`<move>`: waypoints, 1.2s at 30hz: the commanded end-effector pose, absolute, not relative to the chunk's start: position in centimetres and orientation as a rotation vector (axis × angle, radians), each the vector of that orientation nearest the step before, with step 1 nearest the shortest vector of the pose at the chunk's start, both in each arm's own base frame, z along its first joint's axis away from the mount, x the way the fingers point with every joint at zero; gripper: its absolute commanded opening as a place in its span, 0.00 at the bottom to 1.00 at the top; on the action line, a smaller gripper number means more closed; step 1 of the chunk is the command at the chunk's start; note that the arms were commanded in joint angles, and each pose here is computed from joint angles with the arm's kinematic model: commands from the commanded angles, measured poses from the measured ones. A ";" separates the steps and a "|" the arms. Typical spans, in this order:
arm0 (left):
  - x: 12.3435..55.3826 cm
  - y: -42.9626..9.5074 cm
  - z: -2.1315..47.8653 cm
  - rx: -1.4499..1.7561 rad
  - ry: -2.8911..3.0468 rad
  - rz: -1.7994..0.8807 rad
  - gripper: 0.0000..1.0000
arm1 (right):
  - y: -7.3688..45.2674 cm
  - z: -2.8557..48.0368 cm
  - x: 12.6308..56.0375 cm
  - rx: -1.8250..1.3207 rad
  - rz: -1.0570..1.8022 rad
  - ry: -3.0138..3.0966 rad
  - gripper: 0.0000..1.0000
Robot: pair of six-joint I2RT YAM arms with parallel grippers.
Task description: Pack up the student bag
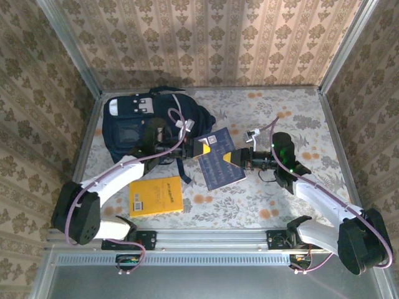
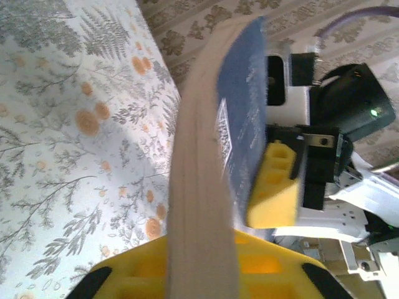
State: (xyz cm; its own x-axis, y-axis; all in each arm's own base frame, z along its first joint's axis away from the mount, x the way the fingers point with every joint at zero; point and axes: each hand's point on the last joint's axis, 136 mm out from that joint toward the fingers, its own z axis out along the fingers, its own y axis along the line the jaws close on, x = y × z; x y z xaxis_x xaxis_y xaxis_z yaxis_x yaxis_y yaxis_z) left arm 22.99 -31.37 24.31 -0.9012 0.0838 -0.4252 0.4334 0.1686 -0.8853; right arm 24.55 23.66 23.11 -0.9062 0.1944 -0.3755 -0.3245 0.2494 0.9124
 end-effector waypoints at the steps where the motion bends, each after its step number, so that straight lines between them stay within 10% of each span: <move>1: 23.2 -31.3 26.3 0.512 2.066 -1.808 0.00 | 23.7 24.4 24.4 -0.159 1.692 2.081 0.11; 4: 24.3 -31.1 27.0 0.407 2.015 -1.808 0.00 | 23.1 24.3 24.9 -0.089 1.648 2.061 0.52; 9: 26.0 -30.5 27.7 0.259 1.964 -1.775 0.00 | 23.2 26.0 24.4 -0.092 1.717 1.943 0.75; 22: 28.1 -28.3 29.2 0.051 1.821 -1.744 0.00 | 20.9 29.2 25.7 0.210 1.719 1.576 0.78; 36: 28.7 -28.5 29.7 -0.050 1.734 -1.802 0.00 | 22.8 30.4 28.2 0.318 1.720 1.489 0.55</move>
